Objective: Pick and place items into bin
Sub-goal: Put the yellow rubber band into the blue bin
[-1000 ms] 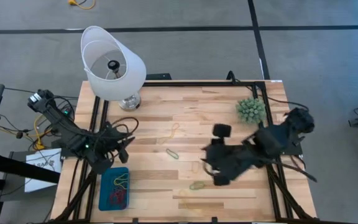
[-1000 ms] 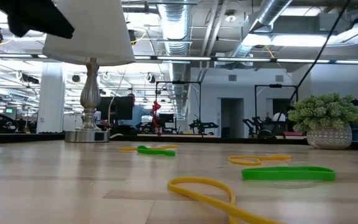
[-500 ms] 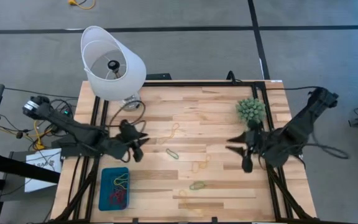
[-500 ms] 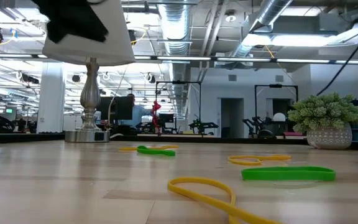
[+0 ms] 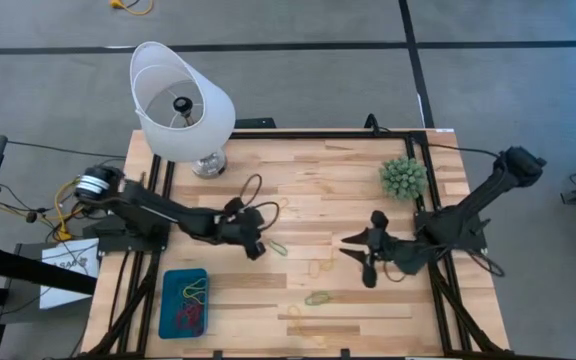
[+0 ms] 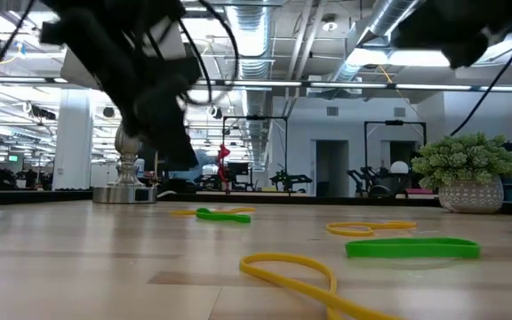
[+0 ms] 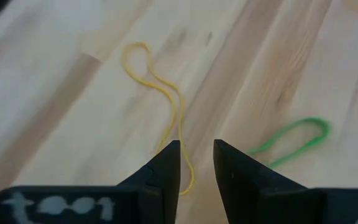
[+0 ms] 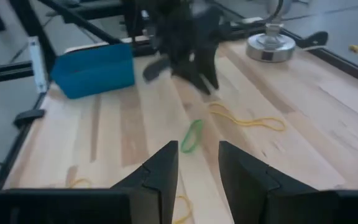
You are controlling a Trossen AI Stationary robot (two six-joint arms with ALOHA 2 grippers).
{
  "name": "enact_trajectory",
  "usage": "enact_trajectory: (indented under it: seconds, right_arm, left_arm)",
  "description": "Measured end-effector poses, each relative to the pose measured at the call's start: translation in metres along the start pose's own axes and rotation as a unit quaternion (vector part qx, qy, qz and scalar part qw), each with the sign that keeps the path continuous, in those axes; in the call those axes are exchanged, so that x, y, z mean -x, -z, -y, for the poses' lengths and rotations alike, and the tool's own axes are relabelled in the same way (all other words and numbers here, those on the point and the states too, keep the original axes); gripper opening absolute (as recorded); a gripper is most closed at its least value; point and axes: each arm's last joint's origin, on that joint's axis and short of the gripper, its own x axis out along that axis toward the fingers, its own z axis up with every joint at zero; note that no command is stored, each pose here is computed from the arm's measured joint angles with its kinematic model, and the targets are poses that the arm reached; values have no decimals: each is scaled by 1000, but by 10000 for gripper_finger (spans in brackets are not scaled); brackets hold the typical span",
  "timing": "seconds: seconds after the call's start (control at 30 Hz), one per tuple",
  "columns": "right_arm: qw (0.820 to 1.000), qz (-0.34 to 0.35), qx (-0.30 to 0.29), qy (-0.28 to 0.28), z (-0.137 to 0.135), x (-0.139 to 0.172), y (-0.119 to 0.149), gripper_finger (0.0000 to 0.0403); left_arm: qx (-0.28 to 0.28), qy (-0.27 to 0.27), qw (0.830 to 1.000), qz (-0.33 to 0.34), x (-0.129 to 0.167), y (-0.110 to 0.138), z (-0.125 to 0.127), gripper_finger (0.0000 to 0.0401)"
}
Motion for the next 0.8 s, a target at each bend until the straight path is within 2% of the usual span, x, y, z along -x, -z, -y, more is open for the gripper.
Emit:
enact_trajectory:
  seconds: [0.17, 0.33, 0.5, 0.8]
  right_arm:
    - [1000, -4, -4, 21, 0, -16, 4, 109]
    - [1000, -4, -7, 26, 1, -20, 5, 109]
    - [1000, -3, -8, 26, 1, -20, 5, 109]
    - [1000, -2, -8, 25, 1, -20, 5, 109]
  left_arm:
    - [-5, -22, 1000, -16, -34, 7, -4, 87]
    - [5, -32, 999, -16, -52, 6, -13, 87]
    - [13, 15, 1000, -2, -59, -2, -15, 87]
    - [11, 30, 999, -8, -63, -5, -22, 87]
